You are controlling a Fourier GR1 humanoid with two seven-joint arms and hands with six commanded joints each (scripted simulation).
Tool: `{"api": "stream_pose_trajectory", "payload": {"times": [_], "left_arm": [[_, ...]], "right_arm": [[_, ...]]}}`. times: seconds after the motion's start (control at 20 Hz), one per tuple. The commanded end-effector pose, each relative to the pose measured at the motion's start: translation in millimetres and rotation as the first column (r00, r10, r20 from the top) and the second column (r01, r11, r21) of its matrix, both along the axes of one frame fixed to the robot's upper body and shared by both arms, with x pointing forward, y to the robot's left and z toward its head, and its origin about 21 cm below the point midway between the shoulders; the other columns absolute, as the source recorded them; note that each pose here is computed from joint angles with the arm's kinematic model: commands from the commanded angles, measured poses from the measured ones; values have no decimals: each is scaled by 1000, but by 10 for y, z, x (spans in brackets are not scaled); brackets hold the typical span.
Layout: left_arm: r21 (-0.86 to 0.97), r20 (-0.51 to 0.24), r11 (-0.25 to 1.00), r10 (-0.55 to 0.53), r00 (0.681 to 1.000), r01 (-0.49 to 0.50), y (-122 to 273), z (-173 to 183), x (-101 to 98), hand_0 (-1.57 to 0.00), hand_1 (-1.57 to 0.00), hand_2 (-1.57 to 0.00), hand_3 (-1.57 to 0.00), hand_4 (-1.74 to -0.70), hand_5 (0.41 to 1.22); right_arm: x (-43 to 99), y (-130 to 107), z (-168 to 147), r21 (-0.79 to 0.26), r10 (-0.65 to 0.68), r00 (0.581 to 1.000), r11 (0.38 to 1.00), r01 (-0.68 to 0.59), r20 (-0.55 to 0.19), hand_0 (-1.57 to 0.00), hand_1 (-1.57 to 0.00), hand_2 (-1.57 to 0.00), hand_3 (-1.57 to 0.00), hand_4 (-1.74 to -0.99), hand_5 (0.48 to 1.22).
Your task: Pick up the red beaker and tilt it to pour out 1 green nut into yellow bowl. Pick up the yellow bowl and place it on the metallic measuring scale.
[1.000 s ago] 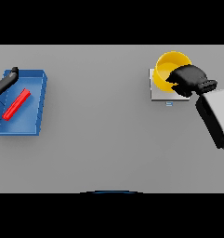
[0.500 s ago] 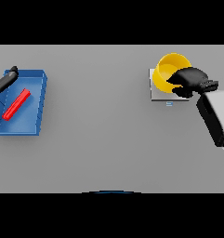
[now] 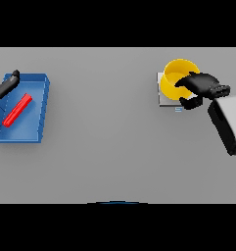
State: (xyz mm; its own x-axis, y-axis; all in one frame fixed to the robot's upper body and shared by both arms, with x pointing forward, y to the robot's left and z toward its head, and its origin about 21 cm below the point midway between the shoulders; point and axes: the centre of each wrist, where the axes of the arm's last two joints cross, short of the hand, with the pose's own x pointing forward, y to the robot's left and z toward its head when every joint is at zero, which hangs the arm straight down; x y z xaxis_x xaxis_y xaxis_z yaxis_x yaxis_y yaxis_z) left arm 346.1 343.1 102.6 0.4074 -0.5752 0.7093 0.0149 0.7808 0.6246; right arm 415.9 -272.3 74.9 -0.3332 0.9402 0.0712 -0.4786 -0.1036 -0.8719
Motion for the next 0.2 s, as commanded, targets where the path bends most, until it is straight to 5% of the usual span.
{"api": "stream_pose_trajectory", "payload": {"times": [0.0,0.15], "left_arm": [[0,-8,1000,6,1000,-6,-24,11,43,1,1,1,1,-722,697],[5,-8,1000,4,1000,-4,1,6,19,1,1,1,1,-720,693]], "right_arm": [[-1,10,-26,-10,-15,1000,1000,15,-7,-77,-124,-202,-352,-1431,799],[0,7,-12,-10,-34,999,999,34,-23,-39,-63,-103,-272,-1410,759]]}}
